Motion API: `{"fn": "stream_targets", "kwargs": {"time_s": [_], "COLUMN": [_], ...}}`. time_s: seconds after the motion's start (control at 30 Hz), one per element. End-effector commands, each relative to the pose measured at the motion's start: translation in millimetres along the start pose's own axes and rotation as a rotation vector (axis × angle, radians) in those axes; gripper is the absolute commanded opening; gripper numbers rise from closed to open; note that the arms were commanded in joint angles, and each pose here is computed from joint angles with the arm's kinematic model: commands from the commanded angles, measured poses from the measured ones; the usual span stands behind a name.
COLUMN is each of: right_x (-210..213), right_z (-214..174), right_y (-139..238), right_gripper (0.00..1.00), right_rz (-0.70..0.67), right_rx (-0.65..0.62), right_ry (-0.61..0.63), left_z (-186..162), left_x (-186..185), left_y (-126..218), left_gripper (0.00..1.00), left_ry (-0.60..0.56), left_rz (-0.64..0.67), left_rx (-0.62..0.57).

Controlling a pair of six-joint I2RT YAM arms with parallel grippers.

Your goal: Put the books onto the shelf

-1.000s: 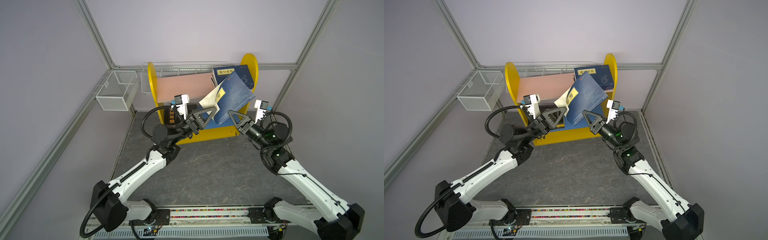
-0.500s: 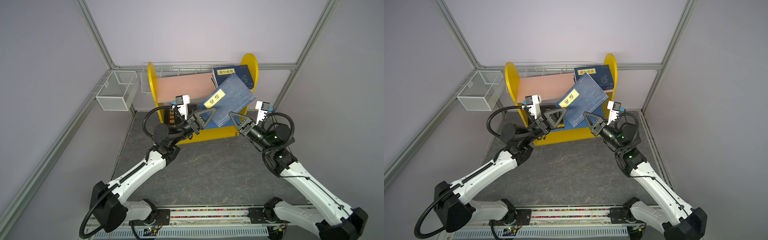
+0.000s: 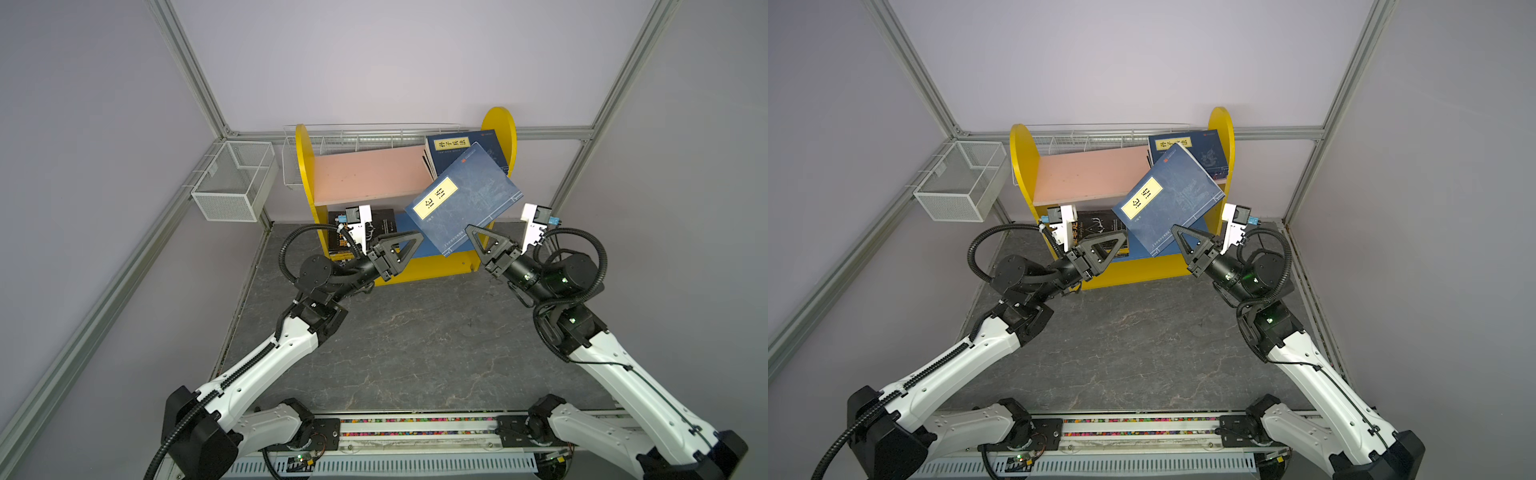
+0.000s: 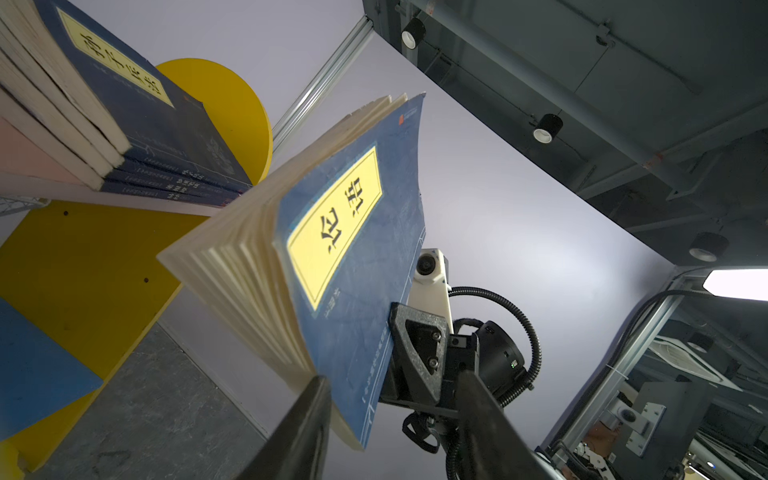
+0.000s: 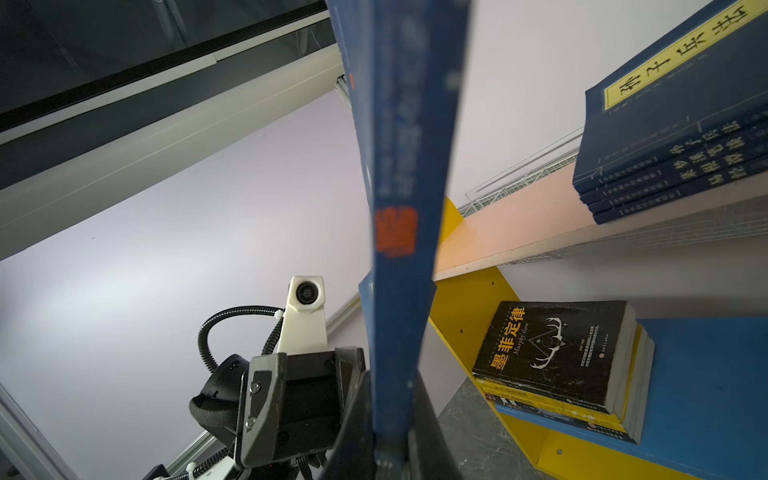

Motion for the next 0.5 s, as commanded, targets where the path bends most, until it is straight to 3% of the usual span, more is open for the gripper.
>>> {"fn": "stream_targets", "kwargs": {"time_s": [0.0,0.23,0.47], "right_x": [36,36,28], "right_z": [26,22,8], "right_y": [1,-3,-12], "right_gripper": [0.08,0.08,0.08], "right_rz": [0.132,0.158,0.163], "right_rx": [-0.076,-0.076,-0.064], "right_ry": [0.031,-0.016,-0.083], "left_z": [-5,-7,-2], "left_x": [3,7,5], "left_y": [-2,-4,-11], "left_gripper": [0.58,0.62,0.58], "left_ry": [0.012,0.018,0.014], "left_rz": [-0.016,-0.039,-0.085], "left_rx": [0.025,0.016,-0.010]}}
Point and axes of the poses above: each gripper's point midway between its finger pads, its own y axis back along the fingers, its own x axis along the line the jaws close on, z = x × y, the point moved 1 cm from there along y, back along the fingers, and after that the axes turned 2 degrees about y, right-handed, at the moved point
